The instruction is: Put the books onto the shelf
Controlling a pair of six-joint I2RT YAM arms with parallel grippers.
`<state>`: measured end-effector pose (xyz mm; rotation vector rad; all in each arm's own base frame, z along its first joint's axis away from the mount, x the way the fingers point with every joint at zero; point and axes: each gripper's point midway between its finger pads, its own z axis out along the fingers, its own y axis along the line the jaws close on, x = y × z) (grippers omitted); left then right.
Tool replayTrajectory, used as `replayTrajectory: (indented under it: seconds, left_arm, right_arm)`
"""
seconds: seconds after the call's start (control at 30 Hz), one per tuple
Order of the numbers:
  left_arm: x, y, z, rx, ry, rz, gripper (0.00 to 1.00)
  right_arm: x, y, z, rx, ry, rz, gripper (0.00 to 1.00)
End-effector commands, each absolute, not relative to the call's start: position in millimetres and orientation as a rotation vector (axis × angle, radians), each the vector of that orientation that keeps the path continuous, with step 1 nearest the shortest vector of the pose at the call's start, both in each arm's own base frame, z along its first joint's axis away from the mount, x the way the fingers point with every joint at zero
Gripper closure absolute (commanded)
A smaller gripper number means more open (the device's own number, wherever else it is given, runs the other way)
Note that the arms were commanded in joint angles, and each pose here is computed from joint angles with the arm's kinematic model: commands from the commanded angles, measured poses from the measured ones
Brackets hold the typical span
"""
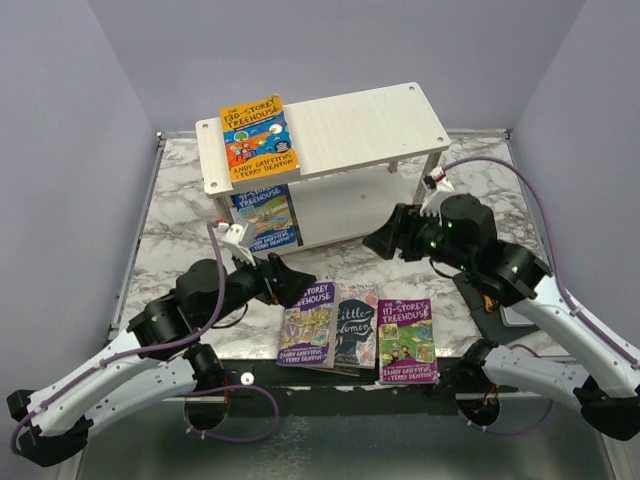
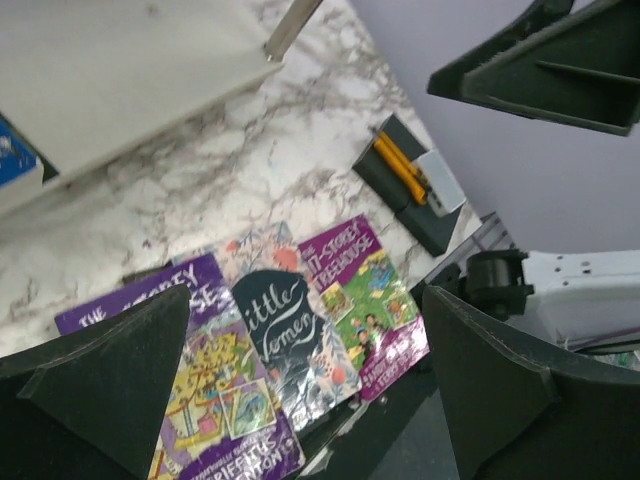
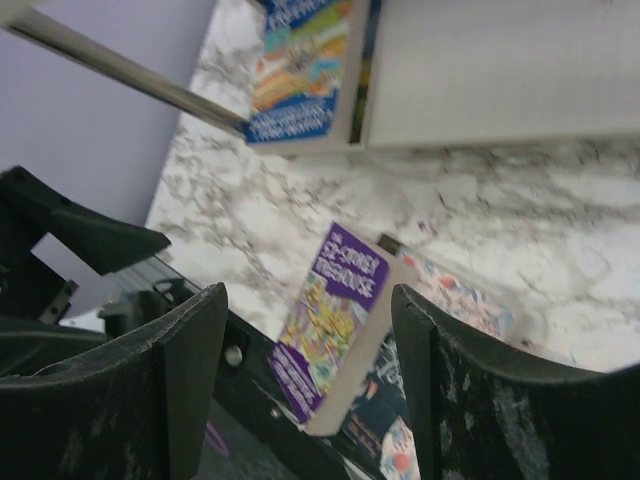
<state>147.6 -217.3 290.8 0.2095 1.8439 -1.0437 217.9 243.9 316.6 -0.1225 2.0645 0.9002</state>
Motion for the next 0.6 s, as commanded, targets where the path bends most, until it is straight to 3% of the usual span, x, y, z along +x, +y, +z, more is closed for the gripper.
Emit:
replayTrajectory:
  seconds: [0.0,0.23,0.57]
  left_arm:
    - [144.0,-220.0,239.5,0.109,2.006,-1.051,0.01]
    - [150.2,-212.5,160.7,-0.092,2.191,-0.937,0.01]
    - [149.7,-192.3,92.5,-0.267,2.284,-0.815,0.01]
  right_arm:
    - [196.6,235.4,262.3,-0.108,2.164,0.913,0.29]
    - [170.2,250.9,178.1,-0.172,2.338,1.018,0.29]
    - [153.5,282.6,111.4,-0.178,2.448,1.092,0.24]
